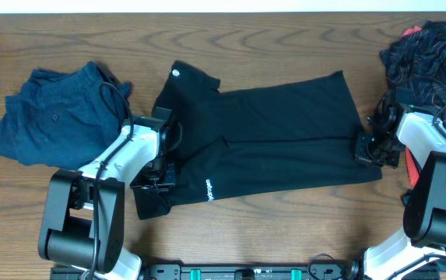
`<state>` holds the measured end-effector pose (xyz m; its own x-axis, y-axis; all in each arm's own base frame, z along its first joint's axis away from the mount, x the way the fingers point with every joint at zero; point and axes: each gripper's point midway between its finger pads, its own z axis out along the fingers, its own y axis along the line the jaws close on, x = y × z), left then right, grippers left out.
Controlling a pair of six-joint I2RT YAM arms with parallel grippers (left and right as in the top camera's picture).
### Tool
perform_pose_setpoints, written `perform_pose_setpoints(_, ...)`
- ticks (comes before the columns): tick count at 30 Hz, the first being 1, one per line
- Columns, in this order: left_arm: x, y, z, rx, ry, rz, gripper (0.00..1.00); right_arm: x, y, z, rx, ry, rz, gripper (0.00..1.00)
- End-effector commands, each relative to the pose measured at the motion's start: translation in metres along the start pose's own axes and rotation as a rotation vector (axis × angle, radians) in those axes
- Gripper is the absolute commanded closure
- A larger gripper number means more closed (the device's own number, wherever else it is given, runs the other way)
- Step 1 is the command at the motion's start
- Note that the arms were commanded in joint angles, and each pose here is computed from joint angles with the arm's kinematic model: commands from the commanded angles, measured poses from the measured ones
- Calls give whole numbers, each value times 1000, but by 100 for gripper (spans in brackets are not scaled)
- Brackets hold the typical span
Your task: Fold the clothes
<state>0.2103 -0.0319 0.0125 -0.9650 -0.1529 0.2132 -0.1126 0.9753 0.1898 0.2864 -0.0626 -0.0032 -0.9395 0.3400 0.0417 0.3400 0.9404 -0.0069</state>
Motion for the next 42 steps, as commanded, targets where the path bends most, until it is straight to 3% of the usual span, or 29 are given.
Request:
perform_pose_setpoints(1, 3, 5, -2, -14, -2, -4, 74, 9, -26, 2, 165, 24, 71, 98)
perform_pose_setpoints(14, 9, 7, -2, -23, 22, -1, 74, 51, -58, -5, 362, 147, 201, 99)
perform_pose_setpoints(17, 10, 7, -3, -23, 22, -1, 86, 44, -50, -3, 312, 126, 182, 99)
perform_pose_setpoints(25, -5, 5, -33, 25, -99, -14, 86, 7, -9, -29, 56, -70, 102, 92)
perform_pose_setpoints(26, -7, 5, -38, 34, -120, -17, 85, 1, -8, -35, 50, -107, 103, 88)
perform_pose_setpoints(27, -8, 5, -43, 44, -147, -20, 83, -3, -8, -40, 44, -135, 104, 71)
perform_pose_setpoints(28, -9, 5, -47, 52, -168, -22, 79, -7, -7, -45, 38, -165, 105, 68)
perform_pose_setpoints(30, -12, 5, -55, 69, -209, -28, 68, -13, -6, -52, 31, -204, 106, 68)
perform_pose_setpoints(34, -15, 5, -67, 92, -266, -34, 58, -16, -6, -53, 27, -219, 107, 65)
perform_pose_setpoints(37, -15, 5, -69, 96, -276, -36, 55, -16, -6, -53, 27, -220, 107, 53)
perform_pose_setpoints(42, -16, 4, -69, 97, -277, -36, 51, -20, -5, -46, 29, -223, 92, 53)
